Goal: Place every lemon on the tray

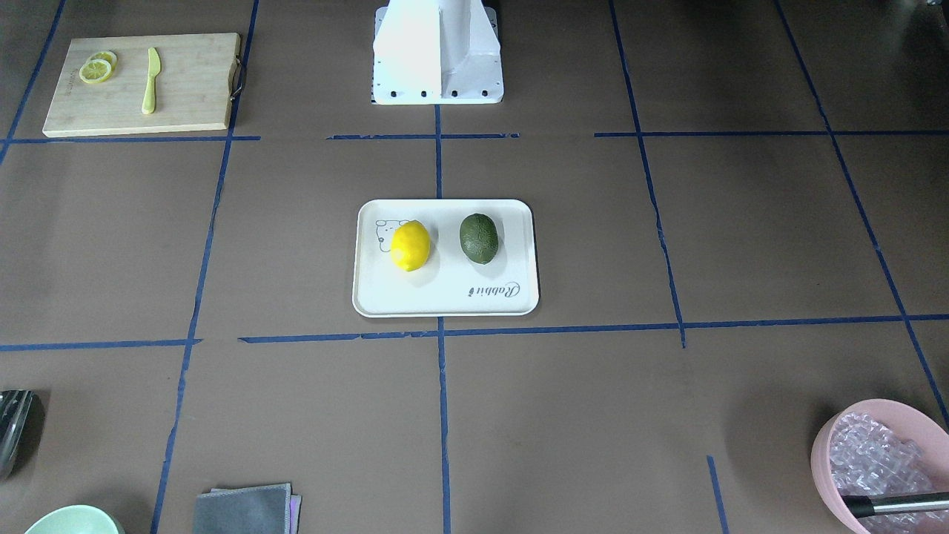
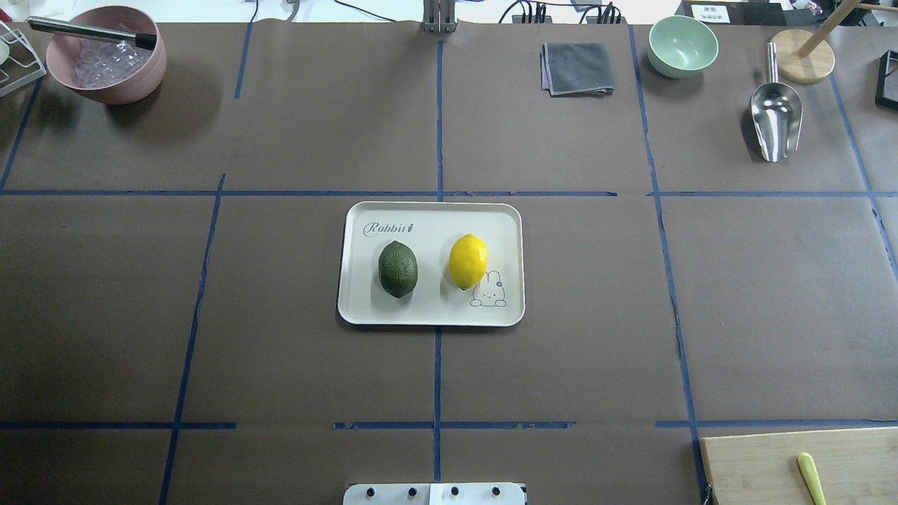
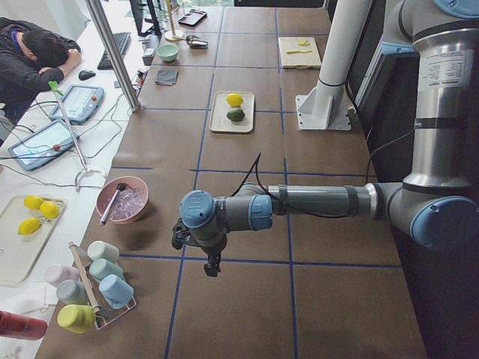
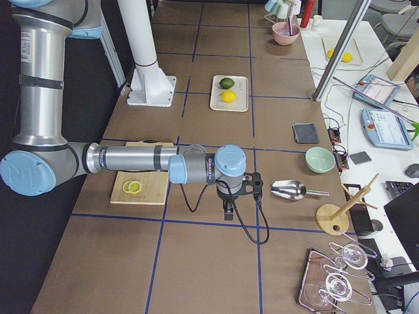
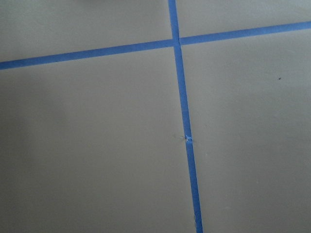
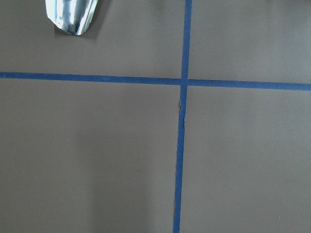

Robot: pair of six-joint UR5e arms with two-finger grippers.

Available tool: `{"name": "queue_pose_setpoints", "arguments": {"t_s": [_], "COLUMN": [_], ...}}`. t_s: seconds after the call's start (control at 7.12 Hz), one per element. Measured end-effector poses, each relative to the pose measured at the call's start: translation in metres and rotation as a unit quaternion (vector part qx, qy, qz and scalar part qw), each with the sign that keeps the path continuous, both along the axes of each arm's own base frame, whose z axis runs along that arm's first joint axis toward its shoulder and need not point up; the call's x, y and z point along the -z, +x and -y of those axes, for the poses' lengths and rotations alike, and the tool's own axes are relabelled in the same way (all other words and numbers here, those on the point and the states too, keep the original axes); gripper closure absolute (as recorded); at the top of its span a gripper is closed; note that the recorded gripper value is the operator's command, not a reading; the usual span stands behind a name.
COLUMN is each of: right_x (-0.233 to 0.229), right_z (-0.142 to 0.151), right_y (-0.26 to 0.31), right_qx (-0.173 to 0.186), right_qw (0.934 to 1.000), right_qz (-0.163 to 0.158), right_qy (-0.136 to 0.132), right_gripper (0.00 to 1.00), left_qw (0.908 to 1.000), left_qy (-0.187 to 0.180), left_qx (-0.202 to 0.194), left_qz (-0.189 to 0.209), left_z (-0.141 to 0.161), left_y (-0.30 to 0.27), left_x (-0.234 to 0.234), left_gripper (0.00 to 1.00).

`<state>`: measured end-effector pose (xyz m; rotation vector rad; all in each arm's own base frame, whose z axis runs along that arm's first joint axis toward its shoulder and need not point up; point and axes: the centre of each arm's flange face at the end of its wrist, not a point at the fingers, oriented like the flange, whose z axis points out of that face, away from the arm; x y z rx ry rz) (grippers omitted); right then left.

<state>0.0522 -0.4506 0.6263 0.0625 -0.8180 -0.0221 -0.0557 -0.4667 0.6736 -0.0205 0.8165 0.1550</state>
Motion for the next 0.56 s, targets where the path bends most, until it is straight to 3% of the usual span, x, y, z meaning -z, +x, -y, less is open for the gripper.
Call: {"name": "queue_pose_setpoints", "arguments": {"t_s": [0.56], "right_x": [-0.0012], "right_z": [-0.0004], "right_y": [0.0], "right_qx": [0.0], "right_qw": [1.0], "right_qz": [0.0], "right_qy": [-0.002], "right_gripper": [0.0], "left_qw": [1.0], "left_qy": [0.0], "left_qx": [0.002], "left_qz": [0.001], "left_z": [-0.0004], "left_y": [-0.0015], "left_x": [-0.0001], "left_gripper": [0.0]}}
